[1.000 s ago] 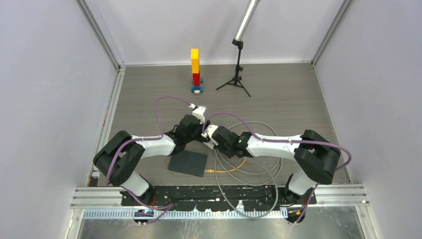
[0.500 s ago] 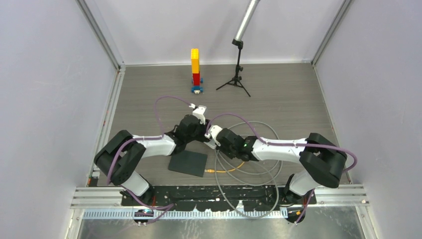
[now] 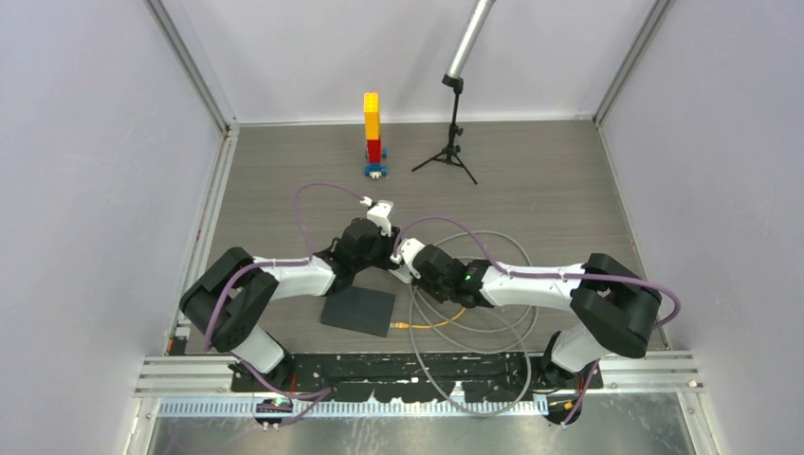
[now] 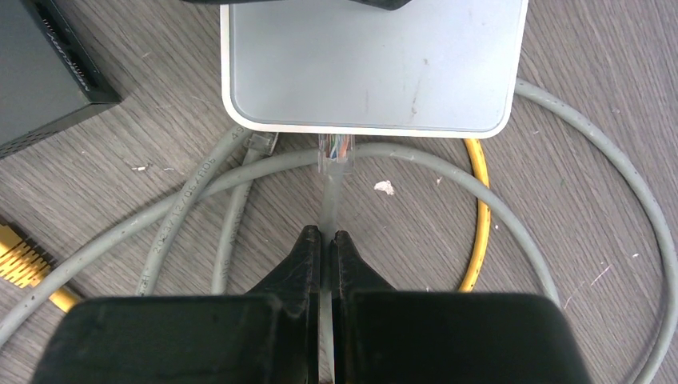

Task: Insert the plug into the switch port
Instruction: Insert the connector into the switch port.

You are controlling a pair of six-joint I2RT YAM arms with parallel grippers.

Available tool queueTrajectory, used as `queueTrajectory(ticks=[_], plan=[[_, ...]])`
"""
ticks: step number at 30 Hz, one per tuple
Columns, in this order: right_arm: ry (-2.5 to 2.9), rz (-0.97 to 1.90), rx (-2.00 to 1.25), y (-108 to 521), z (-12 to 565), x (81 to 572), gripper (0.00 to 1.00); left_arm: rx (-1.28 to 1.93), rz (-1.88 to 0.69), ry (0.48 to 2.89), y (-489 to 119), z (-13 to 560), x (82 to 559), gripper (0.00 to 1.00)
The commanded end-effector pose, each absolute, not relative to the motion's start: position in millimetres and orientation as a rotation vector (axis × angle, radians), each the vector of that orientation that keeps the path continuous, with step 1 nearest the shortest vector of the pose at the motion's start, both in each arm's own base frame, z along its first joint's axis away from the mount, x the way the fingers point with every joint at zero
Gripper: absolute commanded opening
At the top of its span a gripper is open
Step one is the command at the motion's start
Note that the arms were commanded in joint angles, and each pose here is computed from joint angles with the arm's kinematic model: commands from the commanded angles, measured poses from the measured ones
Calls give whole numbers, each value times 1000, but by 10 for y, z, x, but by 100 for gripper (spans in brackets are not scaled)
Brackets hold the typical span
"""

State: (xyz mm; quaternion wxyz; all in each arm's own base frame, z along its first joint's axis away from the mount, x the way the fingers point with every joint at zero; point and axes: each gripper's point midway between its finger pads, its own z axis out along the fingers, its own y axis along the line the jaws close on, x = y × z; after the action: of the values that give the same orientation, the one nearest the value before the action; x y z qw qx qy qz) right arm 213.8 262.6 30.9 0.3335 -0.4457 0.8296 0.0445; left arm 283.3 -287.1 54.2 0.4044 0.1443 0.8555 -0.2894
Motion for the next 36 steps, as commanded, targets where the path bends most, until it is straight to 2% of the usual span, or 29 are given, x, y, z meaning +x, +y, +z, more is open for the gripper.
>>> queueTrajectory(ticks=[1, 30, 36], plan=[[1819, 343, -876, 3399, 1397, 2652, 0, 550, -977, 2210, -3249, 495, 2282, 34], [1827, 376, -690, 3559, 1592, 2991, 1, 601, -1075, 2150, -3456, 649, 2049, 34], [1744, 466, -792, 3675, 1628, 2871, 0, 642, -1089, 2140, -3498, 639, 2015, 34]])
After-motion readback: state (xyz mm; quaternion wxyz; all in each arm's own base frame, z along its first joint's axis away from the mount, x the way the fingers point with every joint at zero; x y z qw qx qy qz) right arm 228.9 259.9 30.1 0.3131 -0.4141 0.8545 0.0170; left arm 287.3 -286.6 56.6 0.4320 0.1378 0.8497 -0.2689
